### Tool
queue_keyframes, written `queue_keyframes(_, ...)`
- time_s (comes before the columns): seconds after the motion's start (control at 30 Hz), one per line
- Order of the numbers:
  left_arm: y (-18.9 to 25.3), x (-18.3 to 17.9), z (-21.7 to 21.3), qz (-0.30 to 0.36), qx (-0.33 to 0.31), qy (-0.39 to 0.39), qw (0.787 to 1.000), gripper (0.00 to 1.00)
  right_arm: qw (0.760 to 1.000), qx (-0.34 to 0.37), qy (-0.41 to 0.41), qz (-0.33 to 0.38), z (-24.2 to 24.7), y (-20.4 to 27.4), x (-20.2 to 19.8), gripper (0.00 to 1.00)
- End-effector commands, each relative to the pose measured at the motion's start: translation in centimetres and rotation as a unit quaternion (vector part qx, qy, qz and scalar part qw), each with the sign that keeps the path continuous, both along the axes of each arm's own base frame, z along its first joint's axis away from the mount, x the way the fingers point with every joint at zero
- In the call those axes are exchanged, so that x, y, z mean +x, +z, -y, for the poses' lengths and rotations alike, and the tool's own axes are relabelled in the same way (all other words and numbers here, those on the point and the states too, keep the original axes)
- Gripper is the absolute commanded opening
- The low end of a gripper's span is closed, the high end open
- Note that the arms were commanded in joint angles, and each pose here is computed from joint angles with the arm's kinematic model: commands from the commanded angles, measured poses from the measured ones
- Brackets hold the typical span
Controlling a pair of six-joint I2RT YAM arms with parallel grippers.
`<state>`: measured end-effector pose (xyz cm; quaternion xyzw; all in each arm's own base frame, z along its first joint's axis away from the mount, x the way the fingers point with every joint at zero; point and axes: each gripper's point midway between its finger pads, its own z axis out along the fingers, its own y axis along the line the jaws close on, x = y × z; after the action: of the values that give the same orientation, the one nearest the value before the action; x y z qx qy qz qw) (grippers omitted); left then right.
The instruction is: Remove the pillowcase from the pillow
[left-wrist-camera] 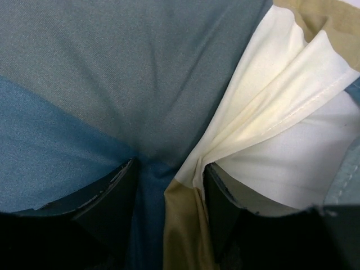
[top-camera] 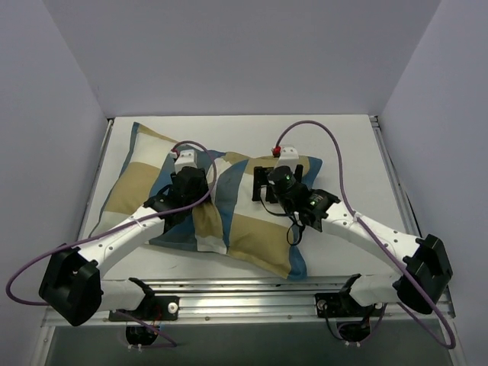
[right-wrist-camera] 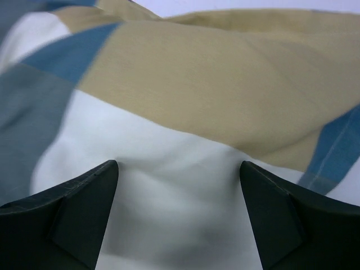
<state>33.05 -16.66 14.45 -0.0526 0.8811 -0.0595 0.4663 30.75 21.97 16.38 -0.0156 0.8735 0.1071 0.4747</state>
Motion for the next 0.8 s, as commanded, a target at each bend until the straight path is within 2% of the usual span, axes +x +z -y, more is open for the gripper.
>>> queue_keyframes(0.0, -4.2, -3.0, 0.4, -0.074, -0.032, -0.004, 0.997, 0.58, 0.999, -0.004, 0.026, 0.024, -2.7, 3.9, -0.6, 0.85)
queue_keyframes(0.07, -4.6, -3.3, 0.4, -0.075, -0.042, -0.002, 0.996, 0.58, 0.999, 0.004, 0.031, 0.038, -4.7, 5.6, 0.0, 0.85)
queue_keyframes(0.23, -5.2, -3.6, 0.6, -0.083, -0.068, 0.017, 0.994, 0.58, 0.997, -0.026, 0.037, 0.057, -9.2, 6.9, 0.3, 0.86)
queue_keyframes(0.33, -5.5, -3.7, 0.8, -0.084, -0.082, 0.025, 0.993, 0.58, 0.997, -0.042, 0.019, 0.06, -10.6, 6.3, 1.3, 0.87)
queue_keyframes(0.53, -6.4, -4.3, -0.2, -0.087, -0.087, 0.053, 0.991, 0.58, 0.995, -0.09, -0.018, 0.04, -10.5, 1.7, 2.5, 0.86)
queue_keyframes(0.63, -6.7, -4.6, -0.9, -0.088, -0.084, 0.07, 0.99, 0.57, 0.99, -0.13, -0.052, 0.027, -8.2, -1.1, 2.4, 0.77)
queue_keyframes(0.67, -6.9, -4.6, -1.1, -0.089, -0.082, 0.076, 0.99, 0.57, 0.988, -0.138, -0.063, 0.025, -7.3, -1.5, 2.3, 0.71)
queue_keyframes(0.77, -7.5, -5.0, -2.0, -0.096, -0.074, 0.098, 0.988, 0.56, 0.981, -0.165, -0.105, 0.014, -3.3, -2.7, 2.1, 0.6)
